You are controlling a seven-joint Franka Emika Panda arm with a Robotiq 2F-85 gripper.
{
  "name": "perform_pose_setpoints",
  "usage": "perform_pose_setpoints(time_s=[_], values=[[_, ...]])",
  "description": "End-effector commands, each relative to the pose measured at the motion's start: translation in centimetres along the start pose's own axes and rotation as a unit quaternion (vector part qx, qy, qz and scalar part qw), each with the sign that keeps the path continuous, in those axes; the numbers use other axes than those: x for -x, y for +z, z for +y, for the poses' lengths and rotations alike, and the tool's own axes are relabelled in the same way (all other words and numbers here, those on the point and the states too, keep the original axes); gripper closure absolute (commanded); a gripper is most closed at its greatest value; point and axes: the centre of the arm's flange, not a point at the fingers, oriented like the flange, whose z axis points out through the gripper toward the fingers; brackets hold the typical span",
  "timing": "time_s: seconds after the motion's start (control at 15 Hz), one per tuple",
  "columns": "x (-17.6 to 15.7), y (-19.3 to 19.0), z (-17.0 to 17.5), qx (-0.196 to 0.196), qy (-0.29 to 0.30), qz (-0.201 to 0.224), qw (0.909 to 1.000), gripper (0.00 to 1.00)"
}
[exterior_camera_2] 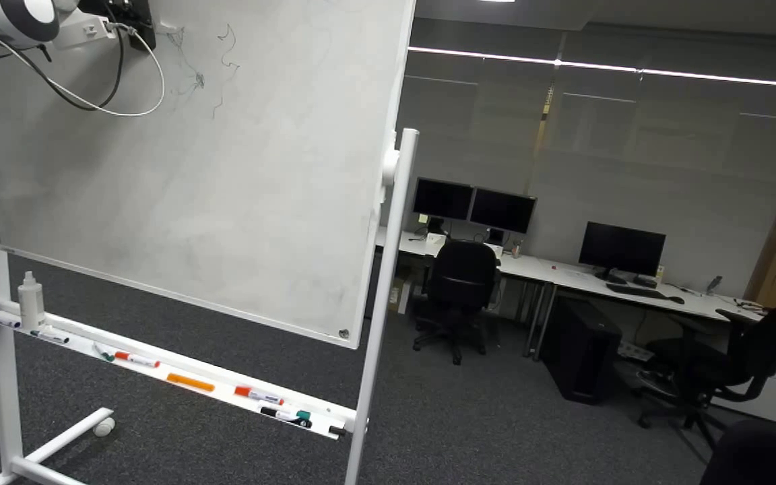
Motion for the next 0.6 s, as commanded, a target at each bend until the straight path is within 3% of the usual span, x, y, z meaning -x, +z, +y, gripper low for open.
perform_pose_setpoints(time_s=[0.0,0.27,0.53], values=[[-0.2,2.9,4.8,0.044,0.026,0.002,0.9987,0.70],[0.1,2.7,7.3,0.070,0.050,0.006,0.9963,0.70],[0.5,3.8,4.2,0.044,0.034,-0.003,0.9985,0.70]])
